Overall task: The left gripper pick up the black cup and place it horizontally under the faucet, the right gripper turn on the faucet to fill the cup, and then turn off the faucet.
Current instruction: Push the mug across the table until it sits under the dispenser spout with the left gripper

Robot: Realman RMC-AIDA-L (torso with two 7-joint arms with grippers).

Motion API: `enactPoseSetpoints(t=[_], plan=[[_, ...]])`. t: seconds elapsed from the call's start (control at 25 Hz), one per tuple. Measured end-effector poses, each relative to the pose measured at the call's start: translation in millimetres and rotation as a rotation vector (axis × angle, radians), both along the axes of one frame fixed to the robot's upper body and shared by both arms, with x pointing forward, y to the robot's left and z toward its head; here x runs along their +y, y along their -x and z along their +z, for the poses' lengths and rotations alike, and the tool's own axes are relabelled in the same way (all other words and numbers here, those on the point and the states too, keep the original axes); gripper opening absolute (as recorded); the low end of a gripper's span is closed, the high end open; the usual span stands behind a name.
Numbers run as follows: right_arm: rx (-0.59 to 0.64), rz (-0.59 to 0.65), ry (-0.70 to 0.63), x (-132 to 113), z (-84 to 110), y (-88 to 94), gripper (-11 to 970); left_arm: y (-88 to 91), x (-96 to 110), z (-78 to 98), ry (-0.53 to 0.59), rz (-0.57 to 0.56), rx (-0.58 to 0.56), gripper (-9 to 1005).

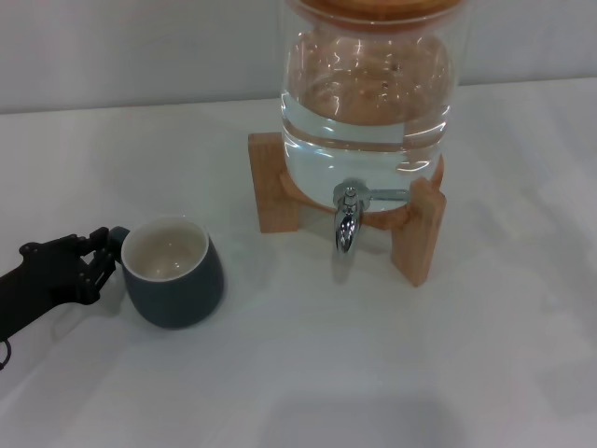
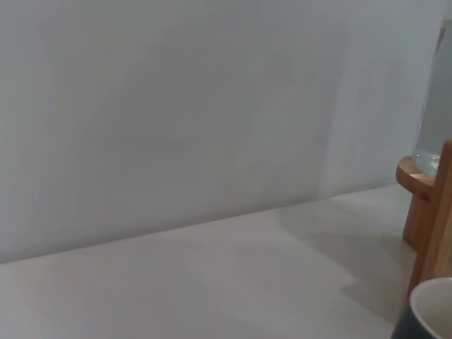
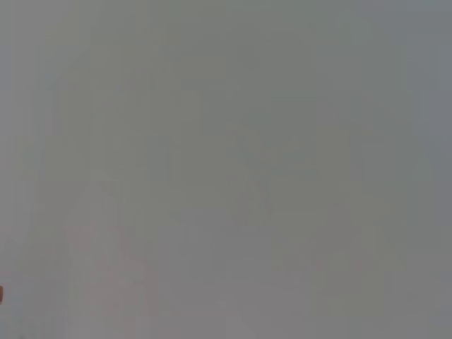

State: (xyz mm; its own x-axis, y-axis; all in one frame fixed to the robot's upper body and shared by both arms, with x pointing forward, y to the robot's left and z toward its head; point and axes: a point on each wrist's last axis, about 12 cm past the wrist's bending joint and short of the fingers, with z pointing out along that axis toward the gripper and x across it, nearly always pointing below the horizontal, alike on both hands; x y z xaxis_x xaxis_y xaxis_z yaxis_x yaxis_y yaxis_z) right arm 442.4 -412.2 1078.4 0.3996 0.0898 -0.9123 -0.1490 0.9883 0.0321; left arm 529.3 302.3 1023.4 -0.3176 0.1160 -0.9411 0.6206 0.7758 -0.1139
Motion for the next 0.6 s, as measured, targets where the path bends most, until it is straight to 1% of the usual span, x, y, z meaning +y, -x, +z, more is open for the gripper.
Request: enactPoseSetpoints(t=[0.12, 0.36, 0.6], plan=[[0.0, 0.0, 0.0, 0, 0.1, -0.5, 706, -0.4, 0, 0.1, -0.009, -0.003, -0.007, 208], [0.006, -0.004, 0.0, 0, -0.5, -1.1, 707, -3.9, -5, 2.7, -0.004, -0.02, -0.022, 158], [0.008, 0.0, 0.002, 1, -0.6, -2.5, 708, -4.0, -15, 5.0, 0.014, -0.075, -0.03, 158]])
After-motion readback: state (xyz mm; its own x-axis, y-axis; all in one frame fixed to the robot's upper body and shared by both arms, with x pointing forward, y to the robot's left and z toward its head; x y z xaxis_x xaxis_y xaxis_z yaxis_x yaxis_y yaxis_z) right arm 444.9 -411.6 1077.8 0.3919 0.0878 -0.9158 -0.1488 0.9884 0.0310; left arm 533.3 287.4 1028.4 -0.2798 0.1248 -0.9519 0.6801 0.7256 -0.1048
